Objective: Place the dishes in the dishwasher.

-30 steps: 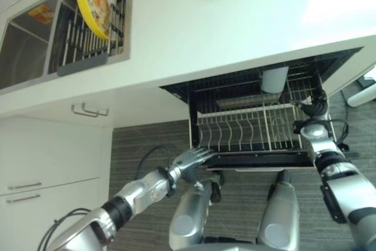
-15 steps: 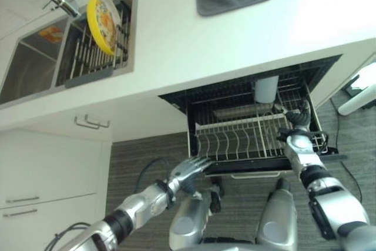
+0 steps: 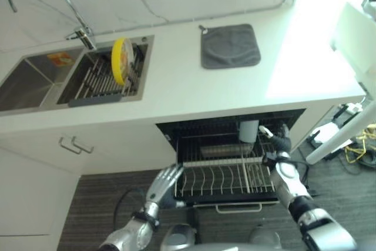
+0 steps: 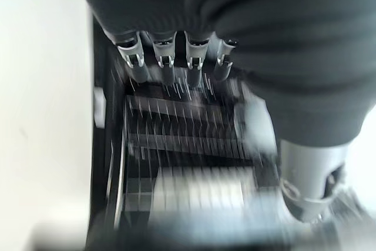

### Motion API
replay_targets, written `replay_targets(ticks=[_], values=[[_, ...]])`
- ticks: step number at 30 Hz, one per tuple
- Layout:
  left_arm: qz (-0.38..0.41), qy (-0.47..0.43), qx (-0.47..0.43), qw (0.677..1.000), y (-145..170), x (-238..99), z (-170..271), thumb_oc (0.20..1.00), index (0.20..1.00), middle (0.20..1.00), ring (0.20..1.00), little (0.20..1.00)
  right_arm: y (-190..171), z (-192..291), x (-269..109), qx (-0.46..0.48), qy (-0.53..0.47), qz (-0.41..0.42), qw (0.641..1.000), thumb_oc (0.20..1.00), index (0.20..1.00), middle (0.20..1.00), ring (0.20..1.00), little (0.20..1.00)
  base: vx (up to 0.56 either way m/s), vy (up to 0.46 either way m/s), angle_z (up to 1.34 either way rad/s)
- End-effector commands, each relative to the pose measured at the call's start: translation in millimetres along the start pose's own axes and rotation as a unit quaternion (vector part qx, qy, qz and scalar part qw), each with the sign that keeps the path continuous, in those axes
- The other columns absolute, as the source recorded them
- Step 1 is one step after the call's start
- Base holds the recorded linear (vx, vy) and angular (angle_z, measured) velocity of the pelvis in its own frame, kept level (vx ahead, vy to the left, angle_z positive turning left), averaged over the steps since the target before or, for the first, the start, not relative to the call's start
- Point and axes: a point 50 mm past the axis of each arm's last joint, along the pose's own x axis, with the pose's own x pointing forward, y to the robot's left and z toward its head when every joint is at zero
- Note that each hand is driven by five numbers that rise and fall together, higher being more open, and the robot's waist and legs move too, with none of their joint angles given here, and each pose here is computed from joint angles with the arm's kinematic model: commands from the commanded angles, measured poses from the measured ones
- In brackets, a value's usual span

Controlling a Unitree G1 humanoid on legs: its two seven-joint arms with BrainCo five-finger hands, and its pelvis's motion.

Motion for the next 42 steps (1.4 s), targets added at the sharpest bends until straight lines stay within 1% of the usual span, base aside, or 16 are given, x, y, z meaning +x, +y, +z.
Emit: replay_targets(ticks=[1,3,5,7,10,12,13,15,16,20,23,28,31,33,37,42], values=[[0.140,-0.020,-0.079,0.987,39.2,28.9,7.1,1.000,1.000,1.000,1.000,1.000,8.9,40.1,7.2,0.075,-0.087,0.048,0.992,1.000,1.000,1.000,1.000,1.000,-0.01,-0.066,0.02],[0.165,-0.024,-0.098,0.981,45.2,29.9,8.6,1.000,1.000,1.000,1.000,1.000,5.7,36.9,-0.9,0.098,-0.084,0.058,0.990,1.000,1.000,1.000,1.000,1.000,-0.01,-0.062,0.01],[0.206,-0.024,-0.141,0.968,55.7,30.2,10.7,1.000,1.000,1.000,1.000,1.000,2.1,37.5,-11.7,0.121,-0.092,0.074,0.986,1.000,1.000,1.000,1.000,1.000,-0.03,-0.046,-0.01],[0.222,-0.023,-0.169,0.960,61.8,30.7,10.9,1.000,1.000,1.000,1.000,1.000,1.1,38.5,-17.2,0.129,-0.096,0.083,0.983,1.000,1.000,1.000,1.000,1.000,-0.02,-0.005,-0.02],[0.238,-0.036,-0.298,0.924,81.7,31.2,16.0,1.000,1.000,1.000,1.000,1.000,-4.1,46.2,-34.5,0.144,-0.121,0.097,0.977,1.000,1.000,1.000,1.000,1.000,-0.03,-0.002,0.01],[0.256,-0.056,-0.334,0.906,91.3,27.7,21.7,1.000,1.000,1.000,1.000,1.000,-6.3,52.9,-42.3,0.134,-0.141,0.100,0.976,1.000,1.000,1.000,1.000,1.000,-0.03,0.014,0.05],[0.281,-0.067,-0.359,0.888,102.4,25.5,23.8,1.000,1.000,1.000,1.000,1.000,-9.0,57.6,-48.4,0.128,-0.154,0.106,0.974,1.000,1.000,1.000,1.000,1.000,-0.03,0.028,0.03],[0.324,-0.085,-0.381,0.861,118.4,18.6,24.7,1.000,1.000,1.000,1.000,1.000,-15.0,66.7,-57.6,0.115,-0.179,0.122,0.970,1.000,1.000,1.000,1.000,1.000,-0.02,0.046,0.01],[0.335,-0.089,-0.385,0.856,122.8,16.8,24.8,1.000,1.000,1.000,1.000,1.000,-16.0,70.4,-60.1,0.110,-0.189,0.130,0.967,1.000,1.000,1.000,1.000,1.000,-0.02,0.067,0.01],[0.414,-0.116,-0.396,0.811,144.2,4.7,26.5,1.000,1.000,1.000,1.000,1.000,-11.3,99.6,-75.2,0.069,-0.283,0.178,0.940,1.000,1.000,1.000,1.000,1.000,-0.01,0.135,-0.02],[0.448,-0.159,-0.401,0.783,159.9,2.3,34.7,1.000,1.000,1.000,1.000,1.000,-3.1,120.4,-78.2,0.056,-0.346,0.175,0.920,1.000,1.000,1.000,1.000,1.000,0.04,0.280,0.00],[0.455,-0.220,-0.372,0.779,177.7,5.9,47.7,1.000,1.000,1.000,1.000,1.000,6.8,129.3,-77.9,0.086,-0.373,0.141,0.913,1.000,1.000,1.000,1.000,1.000,0.02,0.359,0.06],[0.473,-0.218,-0.347,0.780,185.7,7.0,46.3,1.000,1.000,1.000,1.000,1.000,9.7,131.1,-79.2,0.097,-0.378,0.152,0.908,1.000,1.000,1.000,1.000,1.000,-0.11,0.298,-0.27],[0.506,-0.215,-0.322,0.771,196.0,5.6,42.9,1.000,1.000,1.000,1.000,1.000,12.6,135.0,-80.2,0.109,-0.387,0.170,0.900,1.000,1.000,1.000,1.000,1.000,-0.22,0.266,-0.55],[0.542,-0.194,-0.268,0.773,196.5,0.1,33.0,1.000,1.000,1.000,1.000,1.000,14.2,139.8,-78.9,0.118,-0.401,0.197,0.887,1.000,1.000,1.000,1.000,1.000,-0.16,-0.036,-0.19],[0.539,-0.187,-0.251,0.782,184.2,-4.5,29.2,1.000,1.000,1.000,1.000,1.000,18.0,142.4,-75.4,0.123,-0.424,0.194,0.876,1.000,1.000,1.000,1.000,1.000,-0.07,-0.068,-0.31]])
